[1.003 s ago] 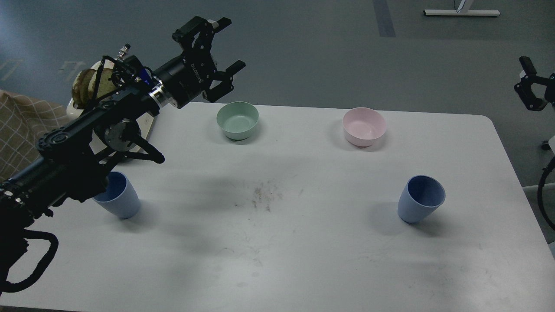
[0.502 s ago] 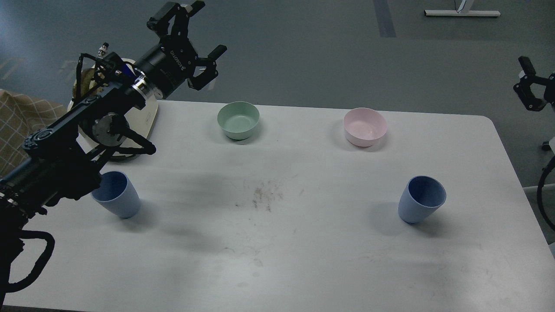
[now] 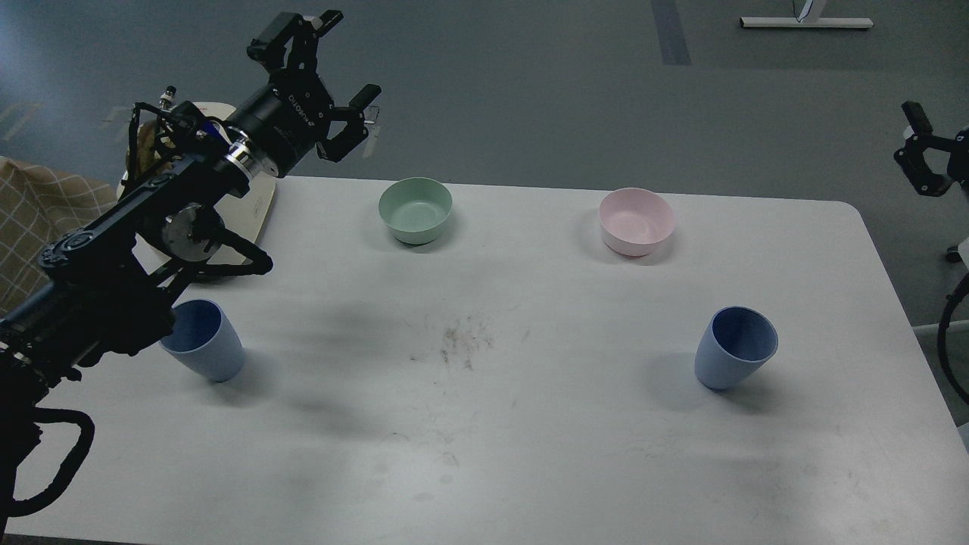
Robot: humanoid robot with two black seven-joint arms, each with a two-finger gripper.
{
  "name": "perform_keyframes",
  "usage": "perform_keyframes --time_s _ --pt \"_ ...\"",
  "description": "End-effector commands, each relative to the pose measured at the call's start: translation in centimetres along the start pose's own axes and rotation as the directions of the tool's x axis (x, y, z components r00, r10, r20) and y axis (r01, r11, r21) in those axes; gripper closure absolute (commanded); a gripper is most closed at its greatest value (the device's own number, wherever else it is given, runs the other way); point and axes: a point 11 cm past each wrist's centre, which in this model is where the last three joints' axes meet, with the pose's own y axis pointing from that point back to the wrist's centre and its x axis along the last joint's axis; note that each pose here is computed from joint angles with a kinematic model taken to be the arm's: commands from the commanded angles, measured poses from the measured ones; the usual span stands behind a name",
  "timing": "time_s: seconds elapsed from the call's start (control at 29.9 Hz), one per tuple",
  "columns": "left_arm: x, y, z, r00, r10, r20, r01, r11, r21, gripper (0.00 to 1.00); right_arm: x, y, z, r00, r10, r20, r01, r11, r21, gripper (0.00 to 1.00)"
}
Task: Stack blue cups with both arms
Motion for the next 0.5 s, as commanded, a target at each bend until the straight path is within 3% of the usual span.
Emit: perform_keyframes --time_s 0.0,0.47 --pt "-0.14 0.0 0.02 1.0 -0.013 -0.007 0.013 1.0 0.002 0.02 -0.08 -0.04 0.0 1.0 -0.002 0.002 0.002 1.0 0.002 0.0" --pt "-0.62 -0.14 0.04 0.999 -0.033 -0.007 0.033 0.999 0.0 0.02 -0.64 -0.25 0.67 1.0 -0.011 0.02 0.011 1.0 0.005 0.0"
